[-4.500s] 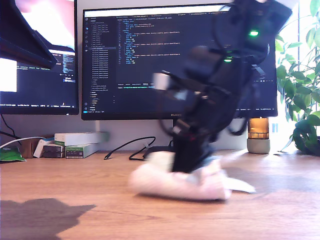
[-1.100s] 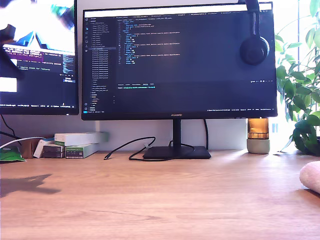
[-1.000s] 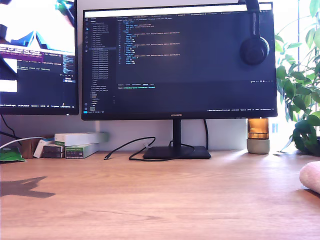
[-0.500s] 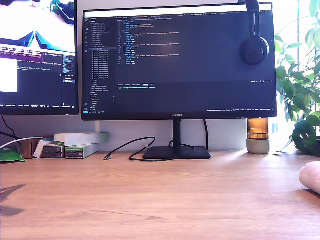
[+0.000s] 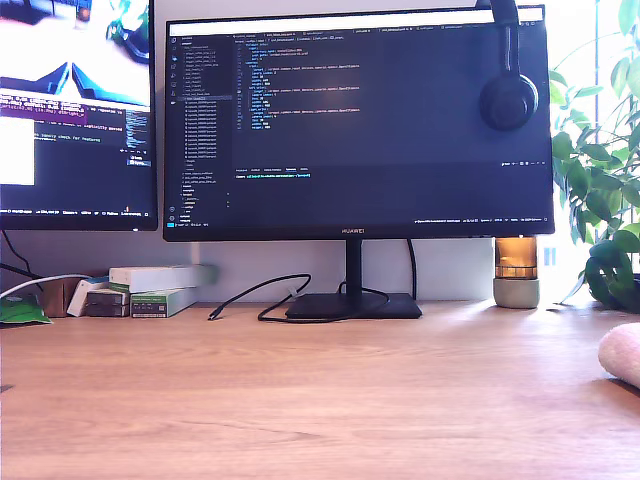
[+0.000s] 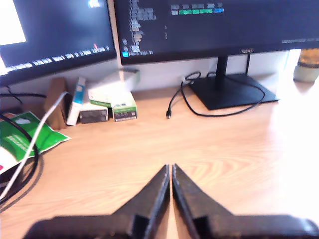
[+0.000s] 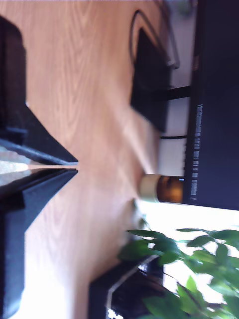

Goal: Fold the tea towel to a neat square and place it to the right

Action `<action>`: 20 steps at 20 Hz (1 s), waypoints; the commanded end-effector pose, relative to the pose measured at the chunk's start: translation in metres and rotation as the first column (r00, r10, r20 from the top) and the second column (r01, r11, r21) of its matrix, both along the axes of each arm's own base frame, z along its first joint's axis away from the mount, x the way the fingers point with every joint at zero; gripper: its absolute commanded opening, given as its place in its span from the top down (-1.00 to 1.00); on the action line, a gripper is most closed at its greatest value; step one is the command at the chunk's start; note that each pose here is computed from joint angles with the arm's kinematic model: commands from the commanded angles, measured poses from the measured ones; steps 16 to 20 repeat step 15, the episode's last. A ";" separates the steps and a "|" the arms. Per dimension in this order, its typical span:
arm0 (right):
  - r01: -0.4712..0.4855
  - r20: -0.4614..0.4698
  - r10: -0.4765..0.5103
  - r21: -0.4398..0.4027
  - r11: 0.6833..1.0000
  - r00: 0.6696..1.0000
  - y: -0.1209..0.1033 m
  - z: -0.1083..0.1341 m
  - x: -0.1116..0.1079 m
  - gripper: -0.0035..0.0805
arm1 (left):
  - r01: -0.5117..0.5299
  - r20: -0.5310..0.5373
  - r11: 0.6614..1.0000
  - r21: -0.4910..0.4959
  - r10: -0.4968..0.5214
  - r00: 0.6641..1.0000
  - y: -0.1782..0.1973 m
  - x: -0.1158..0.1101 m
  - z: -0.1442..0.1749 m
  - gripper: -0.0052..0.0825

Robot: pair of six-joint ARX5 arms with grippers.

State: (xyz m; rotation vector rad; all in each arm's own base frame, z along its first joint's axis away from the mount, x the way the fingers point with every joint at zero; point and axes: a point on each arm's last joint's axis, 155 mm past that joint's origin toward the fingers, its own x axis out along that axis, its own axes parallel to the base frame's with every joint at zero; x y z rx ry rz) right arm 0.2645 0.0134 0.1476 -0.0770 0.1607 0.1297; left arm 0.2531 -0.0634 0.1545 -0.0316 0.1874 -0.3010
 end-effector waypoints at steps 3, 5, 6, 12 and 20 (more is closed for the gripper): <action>0.001 -0.011 0.000 0.072 0.997 1.000 0.003 -0.005 -0.008 0.94 | -0.009 -0.018 1.000 0.002 0.009 1.000 0.002 -0.006 -0.009 0.93; 0.006 -0.044 -0.003 0.078 0.997 0.999 0.003 -0.013 -0.010 0.94 | -0.007 -0.034 1.000 0.003 0.007 0.999 0.002 -0.008 -0.012 0.93; 0.008 -0.065 -0.003 0.080 0.997 0.998 0.003 -0.017 -0.011 0.94 | -0.007 -0.049 1.000 0.004 0.007 0.999 0.002 -0.008 -0.016 0.93; 0.022 -0.218 0.000 0.094 0.995 0.976 0.004 -0.054 -0.023 0.94 | -0.005 -0.164 1.000 0.017 0.008 0.986 0.003 -0.017 -0.044 0.93; 0.027 -0.274 0.001 0.099 0.995 0.962 0.005 -0.067 -0.028 0.94 | -0.004 -0.216 1.000 0.024 0.009 0.976 0.003 -0.022 -0.056 0.93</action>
